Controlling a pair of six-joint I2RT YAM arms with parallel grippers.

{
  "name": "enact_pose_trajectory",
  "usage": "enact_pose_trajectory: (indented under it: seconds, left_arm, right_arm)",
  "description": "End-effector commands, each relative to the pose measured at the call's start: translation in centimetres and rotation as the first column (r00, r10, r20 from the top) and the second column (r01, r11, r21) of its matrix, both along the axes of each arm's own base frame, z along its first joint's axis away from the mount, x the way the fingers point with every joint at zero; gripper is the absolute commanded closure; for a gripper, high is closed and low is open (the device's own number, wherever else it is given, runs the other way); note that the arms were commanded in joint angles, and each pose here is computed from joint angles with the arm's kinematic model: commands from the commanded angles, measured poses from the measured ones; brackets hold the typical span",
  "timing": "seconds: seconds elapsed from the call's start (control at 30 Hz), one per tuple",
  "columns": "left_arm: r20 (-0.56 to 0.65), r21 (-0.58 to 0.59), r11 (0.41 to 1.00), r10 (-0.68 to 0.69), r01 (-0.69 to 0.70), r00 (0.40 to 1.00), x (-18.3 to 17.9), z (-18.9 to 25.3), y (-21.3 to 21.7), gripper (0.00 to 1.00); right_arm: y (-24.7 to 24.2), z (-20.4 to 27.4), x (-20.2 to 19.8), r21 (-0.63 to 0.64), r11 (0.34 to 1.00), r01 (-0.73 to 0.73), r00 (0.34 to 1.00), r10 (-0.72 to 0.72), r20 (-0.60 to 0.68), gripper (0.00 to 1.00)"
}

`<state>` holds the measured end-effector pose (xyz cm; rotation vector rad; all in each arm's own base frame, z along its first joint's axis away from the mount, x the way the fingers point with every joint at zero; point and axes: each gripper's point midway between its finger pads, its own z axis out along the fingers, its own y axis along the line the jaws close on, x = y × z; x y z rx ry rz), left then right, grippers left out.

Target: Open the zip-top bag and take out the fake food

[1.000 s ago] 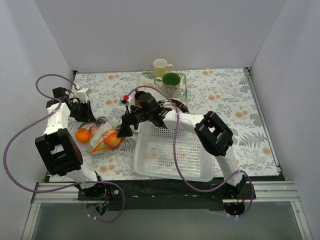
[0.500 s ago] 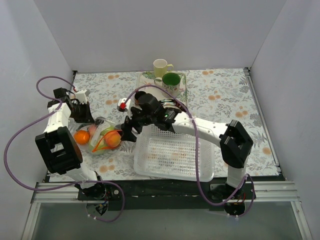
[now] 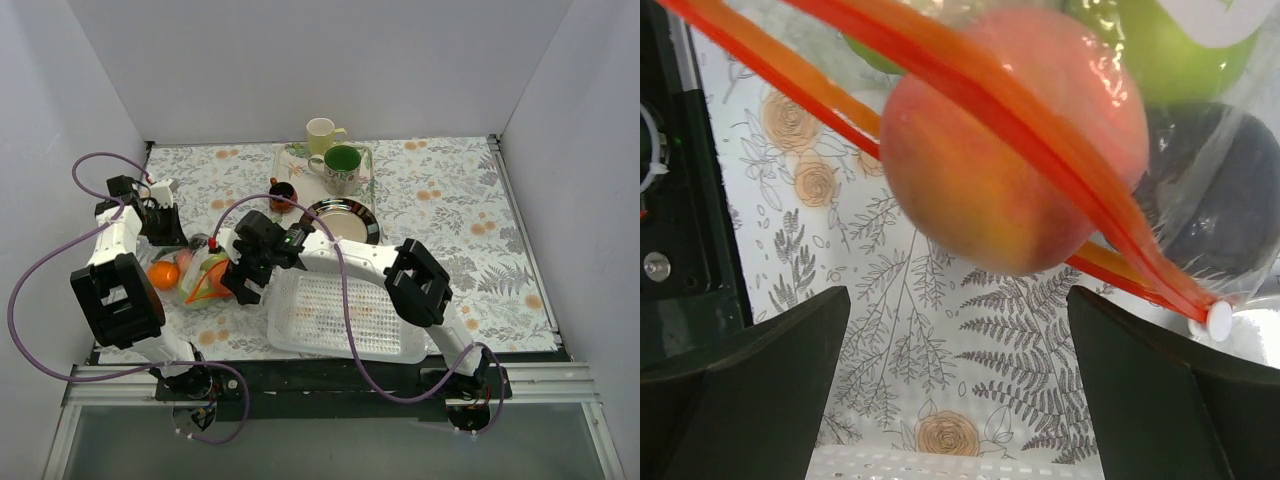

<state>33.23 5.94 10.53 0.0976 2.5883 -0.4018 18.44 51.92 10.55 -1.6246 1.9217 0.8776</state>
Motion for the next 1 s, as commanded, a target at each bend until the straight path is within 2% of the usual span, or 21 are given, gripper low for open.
enact_pose_trajectory:
  seconds: [0.0, 0.43, 0.57, 0.83, 0.97]
  left_arm:
    - [0.023, 0.008, 1.000, -0.005, 0.005, 1.000, -0.1, 0.9, -0.1, 1.00]
    - [0.043, -0.062, 0.998, -0.015, 0.018, 0.999, -0.7, 2.0, -1.7, 1.00]
    - [0.032, -0.093, 0.995, -0.020, 0.023, 0.999, -1.0, 2.3, -2.2, 1.00]
    - [0.035, -0.007, 1.000, -0.023, 0.023, 0.999, -1.4, 1.7, -1.1, 1.00]
    - [0.037, 0.020, 1.000, -0.022, 0.021, 0.999, -1.4, 1.2, -0.7, 1.00]
  right_arm:
    - [1.5, 2.7, 1.6, 0.042, 0.998, 0.042, 0.999, -0.043, 0.028, 0.02]
    - [5.3, 4.8, 2.5, 0.243, 0.968, 0.069, 0.997, -0.075, 0.016, 0.02]
    - [5.2, 1.6, 2.2, 0.182, 0.981, 0.066, 0.998, -0.064, -0.015, 0.02]
    - [2.6, -4.4, 1.5, 0.021, 0.996, 0.085, 0.995, -0.084, -0.047, 0.02]
    - [1.8, -5.1, 1.1, -0.003, 0.997, 0.081, 0.995, -0.081, -0.057, 0.02]
